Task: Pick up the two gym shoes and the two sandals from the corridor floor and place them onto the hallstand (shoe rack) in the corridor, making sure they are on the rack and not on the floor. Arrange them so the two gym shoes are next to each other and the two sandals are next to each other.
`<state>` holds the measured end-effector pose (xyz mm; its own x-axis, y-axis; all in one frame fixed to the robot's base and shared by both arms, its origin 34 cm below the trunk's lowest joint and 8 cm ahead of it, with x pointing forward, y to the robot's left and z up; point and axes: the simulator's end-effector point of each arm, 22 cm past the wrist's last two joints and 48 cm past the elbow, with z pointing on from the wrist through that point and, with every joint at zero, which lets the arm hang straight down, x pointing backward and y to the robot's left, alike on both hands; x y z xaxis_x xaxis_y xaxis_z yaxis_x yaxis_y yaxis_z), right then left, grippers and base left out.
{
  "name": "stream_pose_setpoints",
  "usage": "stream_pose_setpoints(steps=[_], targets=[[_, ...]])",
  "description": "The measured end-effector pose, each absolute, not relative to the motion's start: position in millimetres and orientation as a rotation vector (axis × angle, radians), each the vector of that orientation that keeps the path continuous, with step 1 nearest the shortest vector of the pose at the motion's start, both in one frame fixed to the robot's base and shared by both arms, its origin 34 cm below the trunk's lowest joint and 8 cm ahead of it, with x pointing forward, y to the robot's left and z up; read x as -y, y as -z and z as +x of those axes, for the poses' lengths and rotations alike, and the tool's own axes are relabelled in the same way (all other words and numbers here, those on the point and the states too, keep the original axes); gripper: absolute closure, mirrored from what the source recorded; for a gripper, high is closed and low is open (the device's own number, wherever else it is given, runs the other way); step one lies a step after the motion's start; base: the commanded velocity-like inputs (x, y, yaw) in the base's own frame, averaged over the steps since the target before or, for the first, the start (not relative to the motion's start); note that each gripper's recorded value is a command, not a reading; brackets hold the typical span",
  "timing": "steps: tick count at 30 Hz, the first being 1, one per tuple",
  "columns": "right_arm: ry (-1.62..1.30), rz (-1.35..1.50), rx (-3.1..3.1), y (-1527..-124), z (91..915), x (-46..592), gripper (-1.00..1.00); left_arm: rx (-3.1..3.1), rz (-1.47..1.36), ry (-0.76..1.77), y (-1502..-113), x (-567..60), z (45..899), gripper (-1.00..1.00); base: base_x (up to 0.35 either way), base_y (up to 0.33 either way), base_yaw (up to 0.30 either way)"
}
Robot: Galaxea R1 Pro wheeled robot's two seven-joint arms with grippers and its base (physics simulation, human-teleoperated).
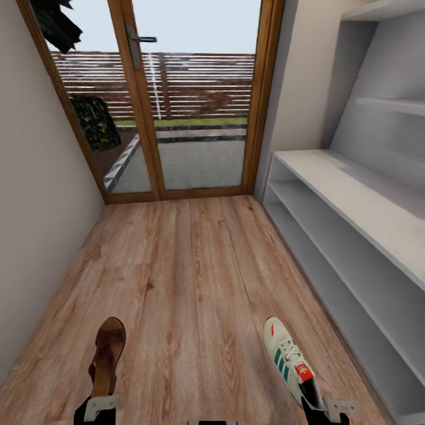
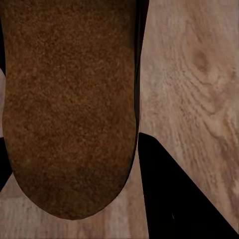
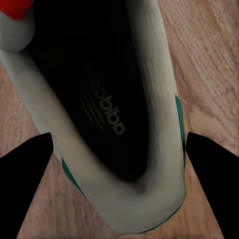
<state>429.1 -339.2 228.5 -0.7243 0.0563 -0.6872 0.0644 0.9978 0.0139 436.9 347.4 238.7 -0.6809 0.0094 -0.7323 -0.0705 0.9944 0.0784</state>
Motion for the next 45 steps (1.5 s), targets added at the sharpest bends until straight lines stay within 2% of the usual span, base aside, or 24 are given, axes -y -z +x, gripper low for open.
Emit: stream_pose_setpoints(steps=[9,20,45], targets=[[0.014,0.084,-2.383,-228.4,429.1,339.1,1.00,-2.315,-0.048,-0.128,-238.9,-348.1,437.0,1.00,0.010,0.306,-0.299],[0.014,0.084,-2.382,-228.6,429.1,339.2,1.00,-2.315,-0.048,-0.128,-239.1,-348.1,437.1,1.00,0.136,0.306,-0.299],[0.014,0.084,-2.382,-228.7,429.2,339.2,1.00,-2.313,-0.048,-0.128,-239.5,-348.2,437.3,1.00,0.222,0.274,-0.299]])
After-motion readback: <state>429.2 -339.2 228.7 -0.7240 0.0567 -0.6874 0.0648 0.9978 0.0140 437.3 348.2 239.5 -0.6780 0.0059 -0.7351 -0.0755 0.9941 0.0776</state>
